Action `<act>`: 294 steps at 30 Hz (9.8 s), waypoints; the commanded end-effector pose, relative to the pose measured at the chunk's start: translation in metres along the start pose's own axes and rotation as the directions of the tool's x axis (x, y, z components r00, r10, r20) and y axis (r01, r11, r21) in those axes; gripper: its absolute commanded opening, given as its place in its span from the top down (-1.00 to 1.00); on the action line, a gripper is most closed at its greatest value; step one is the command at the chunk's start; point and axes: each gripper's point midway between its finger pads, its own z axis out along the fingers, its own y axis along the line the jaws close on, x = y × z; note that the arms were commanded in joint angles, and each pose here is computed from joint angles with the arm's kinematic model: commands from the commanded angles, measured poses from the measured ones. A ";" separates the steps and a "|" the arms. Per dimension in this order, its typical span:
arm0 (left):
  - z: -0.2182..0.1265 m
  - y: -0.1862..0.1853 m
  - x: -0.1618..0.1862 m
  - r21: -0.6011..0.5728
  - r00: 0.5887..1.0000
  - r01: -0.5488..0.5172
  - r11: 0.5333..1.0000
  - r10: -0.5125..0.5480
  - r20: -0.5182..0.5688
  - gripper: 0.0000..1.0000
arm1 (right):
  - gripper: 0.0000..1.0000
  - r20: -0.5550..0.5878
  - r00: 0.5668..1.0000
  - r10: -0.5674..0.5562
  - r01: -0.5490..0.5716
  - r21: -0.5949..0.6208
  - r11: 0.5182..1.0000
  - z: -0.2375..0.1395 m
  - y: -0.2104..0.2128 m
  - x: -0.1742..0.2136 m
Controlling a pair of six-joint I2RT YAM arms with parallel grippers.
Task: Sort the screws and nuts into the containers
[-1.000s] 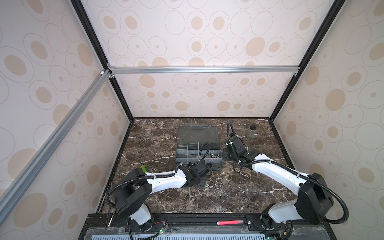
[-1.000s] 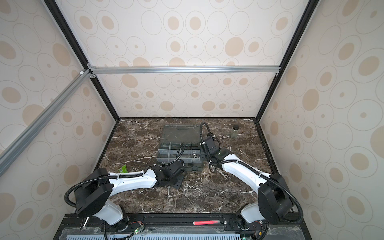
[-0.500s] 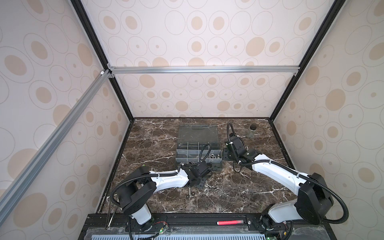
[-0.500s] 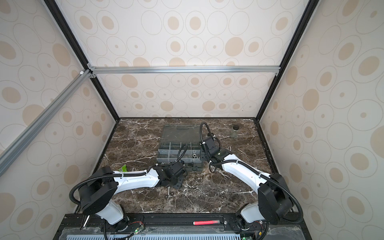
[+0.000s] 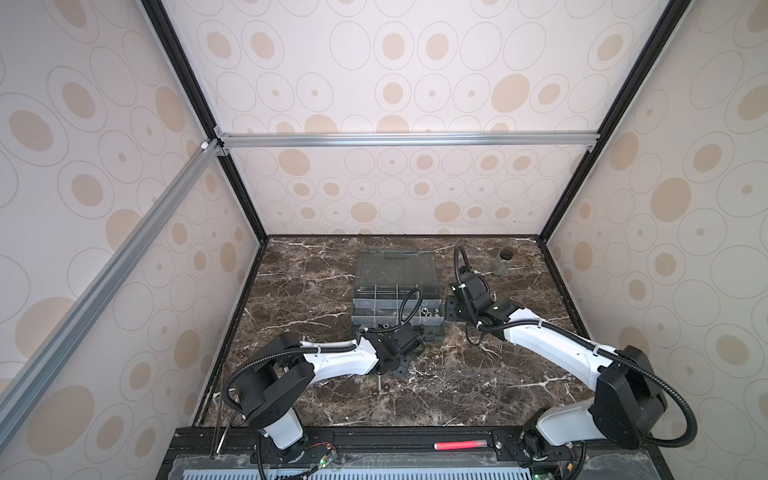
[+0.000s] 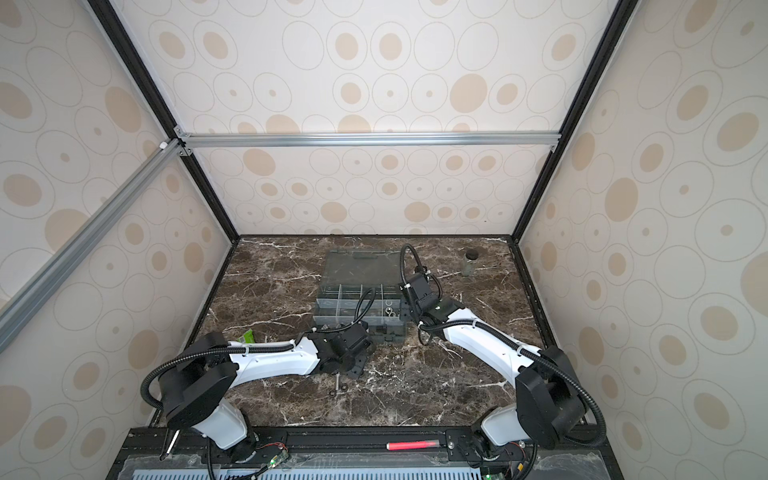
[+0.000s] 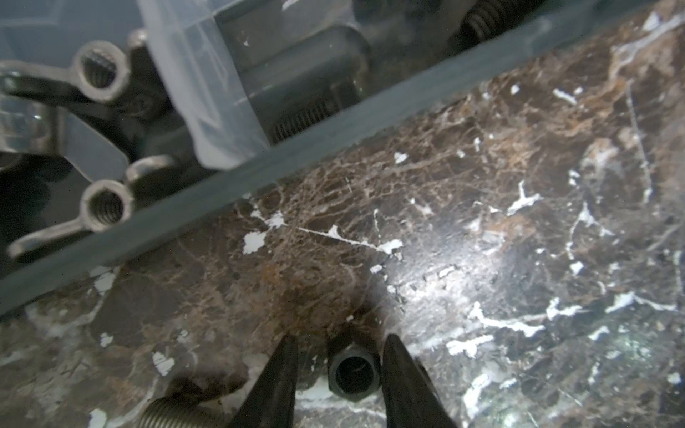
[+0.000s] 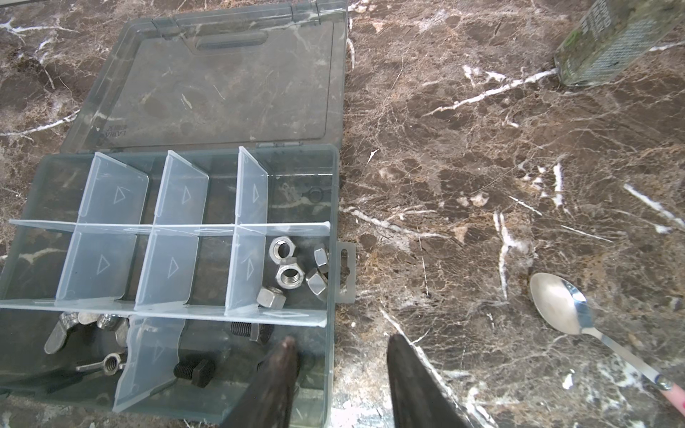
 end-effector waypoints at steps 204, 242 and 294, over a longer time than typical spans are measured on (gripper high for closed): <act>-0.140 0.134 -0.059 0.218 0.584 0.457 0.862 -0.476 0.658 0.17 | 0.55 -0.164 0.874 -0.458 0.440 -0.136 0.888 -0.009 0.112 0.047; -0.144 0.123 -0.067 0.222 0.623 0.406 0.886 -0.447 0.642 0.16 | 0.22 -0.162 0.961 -0.226 0.217 -0.070 0.974 0.074 0.111 -0.001; -0.085 0.031 0.044 0.191 0.943 0.276 0.942 -0.304 0.135 0.25 | 0.18 -0.104 0.991 -0.082 0.072 -0.091 0.993 0.048 0.067 0.007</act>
